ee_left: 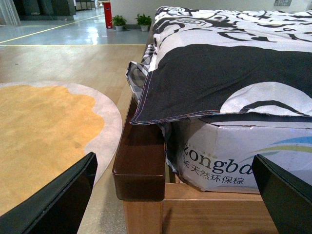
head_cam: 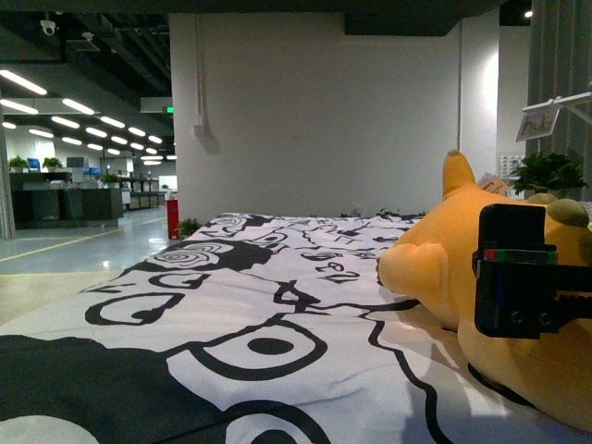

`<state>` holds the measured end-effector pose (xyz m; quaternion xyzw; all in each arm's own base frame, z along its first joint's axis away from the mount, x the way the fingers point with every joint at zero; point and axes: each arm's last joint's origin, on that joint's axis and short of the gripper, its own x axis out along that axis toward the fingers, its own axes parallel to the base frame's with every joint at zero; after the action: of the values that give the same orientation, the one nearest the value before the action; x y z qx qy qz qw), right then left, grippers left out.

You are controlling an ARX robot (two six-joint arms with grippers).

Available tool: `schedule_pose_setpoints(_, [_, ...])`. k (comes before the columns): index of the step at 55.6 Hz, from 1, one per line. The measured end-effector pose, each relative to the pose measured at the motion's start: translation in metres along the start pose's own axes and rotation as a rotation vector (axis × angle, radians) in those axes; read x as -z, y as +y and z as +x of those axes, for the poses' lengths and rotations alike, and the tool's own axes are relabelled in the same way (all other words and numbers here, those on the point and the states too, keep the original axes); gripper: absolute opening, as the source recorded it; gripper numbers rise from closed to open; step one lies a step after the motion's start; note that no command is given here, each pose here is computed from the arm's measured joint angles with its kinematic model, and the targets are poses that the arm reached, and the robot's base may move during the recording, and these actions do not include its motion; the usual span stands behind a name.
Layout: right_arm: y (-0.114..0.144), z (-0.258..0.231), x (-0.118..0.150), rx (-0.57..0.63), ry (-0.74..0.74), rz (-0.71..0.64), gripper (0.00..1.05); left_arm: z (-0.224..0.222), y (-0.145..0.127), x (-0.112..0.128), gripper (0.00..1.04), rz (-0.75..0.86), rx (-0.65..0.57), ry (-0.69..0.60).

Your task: Put away toys

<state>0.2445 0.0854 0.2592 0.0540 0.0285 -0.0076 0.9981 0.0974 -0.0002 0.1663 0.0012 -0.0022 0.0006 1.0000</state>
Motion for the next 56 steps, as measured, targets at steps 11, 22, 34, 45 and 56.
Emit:
schedule_pose_setpoints(11, [0.000,0.000,-0.002,0.001,-0.017,-0.010,0.68,0.000,0.000,0.000,0.98,0.000,0.000,0.000])
schedule_pose_setpoints(22, [-0.001,0.000,0.000,-0.001,-0.020,-0.015,0.40,0.000,0.000,0.000,0.98,0.000,0.000,0.000])
schedule_pose_setpoints(34, [-0.009,-0.002,-0.006,-0.032,-0.028,-0.008,0.11,0.000,0.000,0.000,0.98,0.000,0.000,0.000])
schedule_pose_setpoints(45, [-0.028,-0.010,-0.031,-0.065,-0.063,0.029,0.07,0.000,0.000,0.000,0.98,0.000,0.000,0.000])
schedule_pose_setpoints(56, [-0.056,-0.028,-0.068,-0.088,-0.150,0.084,0.07,0.000,0.000,0.000,0.98,0.000,0.000,0.000])
